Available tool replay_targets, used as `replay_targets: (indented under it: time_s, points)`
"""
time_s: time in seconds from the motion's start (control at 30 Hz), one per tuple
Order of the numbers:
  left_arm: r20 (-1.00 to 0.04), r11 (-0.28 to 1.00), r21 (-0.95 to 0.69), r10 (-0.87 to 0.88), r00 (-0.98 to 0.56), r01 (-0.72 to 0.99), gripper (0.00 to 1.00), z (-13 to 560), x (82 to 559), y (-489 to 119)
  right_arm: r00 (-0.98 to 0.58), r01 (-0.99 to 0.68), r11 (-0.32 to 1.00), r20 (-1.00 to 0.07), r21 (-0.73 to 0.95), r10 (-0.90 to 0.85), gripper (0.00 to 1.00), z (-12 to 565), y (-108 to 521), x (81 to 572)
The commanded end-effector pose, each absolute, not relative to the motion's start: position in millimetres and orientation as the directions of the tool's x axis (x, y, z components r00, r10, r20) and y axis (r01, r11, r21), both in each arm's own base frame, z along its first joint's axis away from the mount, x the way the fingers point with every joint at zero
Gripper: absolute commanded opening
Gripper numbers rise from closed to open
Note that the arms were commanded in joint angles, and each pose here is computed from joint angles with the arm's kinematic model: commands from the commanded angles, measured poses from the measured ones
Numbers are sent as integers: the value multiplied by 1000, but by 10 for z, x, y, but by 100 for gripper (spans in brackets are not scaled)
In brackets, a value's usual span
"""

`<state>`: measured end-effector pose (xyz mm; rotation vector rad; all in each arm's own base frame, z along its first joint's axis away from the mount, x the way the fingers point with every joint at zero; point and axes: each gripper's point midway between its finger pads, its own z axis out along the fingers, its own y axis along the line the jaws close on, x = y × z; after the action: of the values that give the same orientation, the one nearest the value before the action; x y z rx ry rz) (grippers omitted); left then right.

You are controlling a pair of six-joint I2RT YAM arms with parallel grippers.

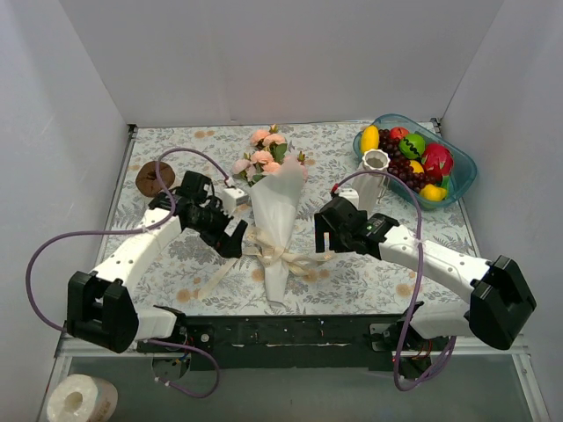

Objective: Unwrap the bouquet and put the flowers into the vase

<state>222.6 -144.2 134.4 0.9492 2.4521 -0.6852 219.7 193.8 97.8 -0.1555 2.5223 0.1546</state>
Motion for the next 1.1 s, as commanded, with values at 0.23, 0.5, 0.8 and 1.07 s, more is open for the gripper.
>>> replay_targets:
  time_s: [0.23,0.5,0.8,1.07]
  points:
    - [-497,593,-66,678,-541,803,98,666,2336,-1510,-826,-83,988,-564,130,5,95,801,1883,2151]
    - [-573,594,-32,648,-502,804,98,585,2532,-1635,-813,-54,982,-579,182,62,93,810,1823,2077]
    - [-529,575,-72,670,-520,815,81,360,2482,-1675,-820,-28,983,-566,183,82,92,784,1792,2080]
    - [-497,584,-87,676,-544,807,65,202,2504,-1712,-819,-28,975,-565,219,104,92,758,1800,2089]
